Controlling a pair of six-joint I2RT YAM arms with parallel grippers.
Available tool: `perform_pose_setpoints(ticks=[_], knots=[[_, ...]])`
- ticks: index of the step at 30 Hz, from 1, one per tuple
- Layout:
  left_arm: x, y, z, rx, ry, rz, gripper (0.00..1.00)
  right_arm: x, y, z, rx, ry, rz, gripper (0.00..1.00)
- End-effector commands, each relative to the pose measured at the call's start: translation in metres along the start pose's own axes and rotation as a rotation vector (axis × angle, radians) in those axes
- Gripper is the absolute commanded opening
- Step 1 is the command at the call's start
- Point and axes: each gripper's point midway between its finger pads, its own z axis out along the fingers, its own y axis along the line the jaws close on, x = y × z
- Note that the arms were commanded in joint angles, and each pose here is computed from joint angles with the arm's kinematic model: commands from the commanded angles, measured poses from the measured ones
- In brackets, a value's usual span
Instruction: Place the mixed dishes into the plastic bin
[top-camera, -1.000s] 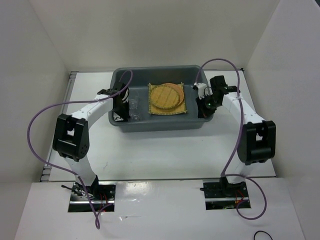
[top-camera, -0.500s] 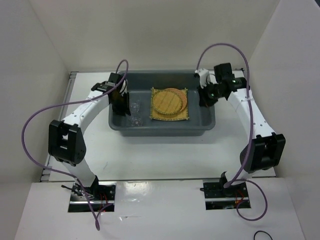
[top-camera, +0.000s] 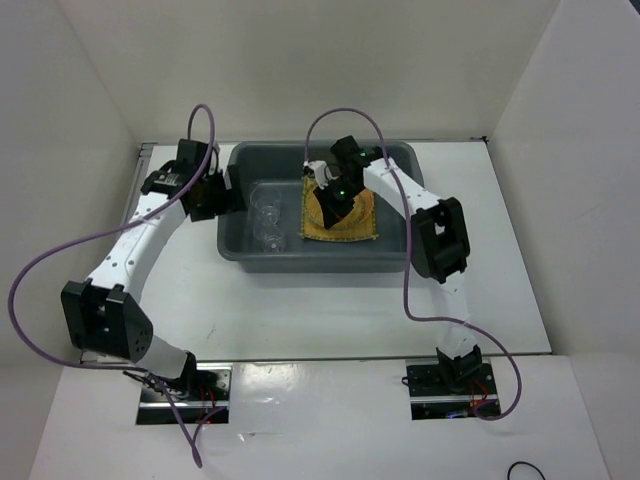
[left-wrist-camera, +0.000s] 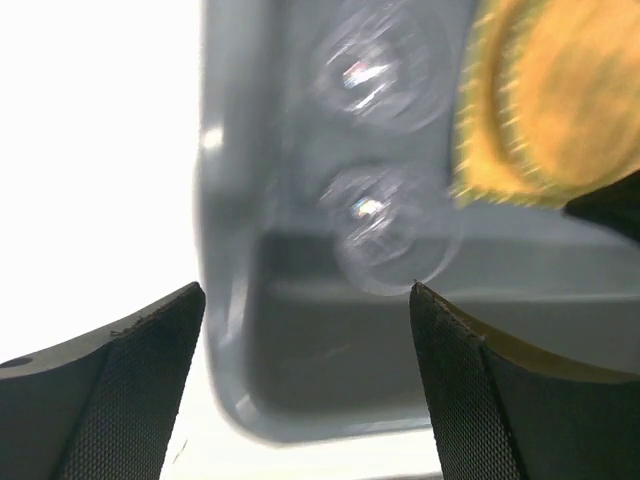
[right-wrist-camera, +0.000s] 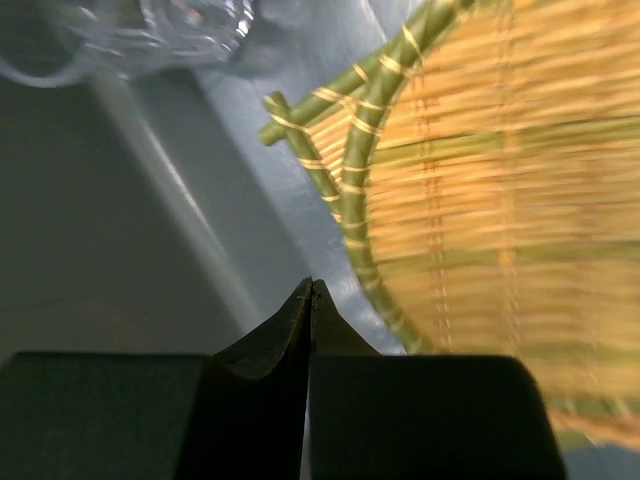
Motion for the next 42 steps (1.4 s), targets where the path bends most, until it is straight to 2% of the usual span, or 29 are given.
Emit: perform_pose_setpoints(ticks=[1, 9, 16, 25, 33, 42], knots=[[0.014, 0.022, -0.023, -0.034, -0.025, -0.047, 0.90, -0.038, 0.018, -0.020, -0.008, -0.089, -0.056, 0.00], [0.036, 0.041, -0.041, -0.036, -0.016, -0.126, 0.92, -0.055, 0.043, 0.015, -0.068, -0.078, -0.107, 0.00], [0.043, 0.059, -0.047, -0.080, 0.003, -0.130, 0.92, -0.071, 0.037, 0.044, -0.050, -0.080, -0.133, 0.00], [0.052, 0.073, -0.049, -0.093, 0.021, -0.124, 0.92, -0.071, -0.005, 0.067, 0.117, -0.063, -0.119, 0.00], [0.059, 0.075, -0.044, -0.085, 0.042, -0.134, 0.92, -0.080, -0.037, 0.060, 0.300, -0.081, -0.098, 0.00], [0.062, 0.075, -0.037, -0.082, 0.062, -0.136, 0.92, -0.067, -0.061, 0.054, 0.394, -0.056, -0.063, 0.00]])
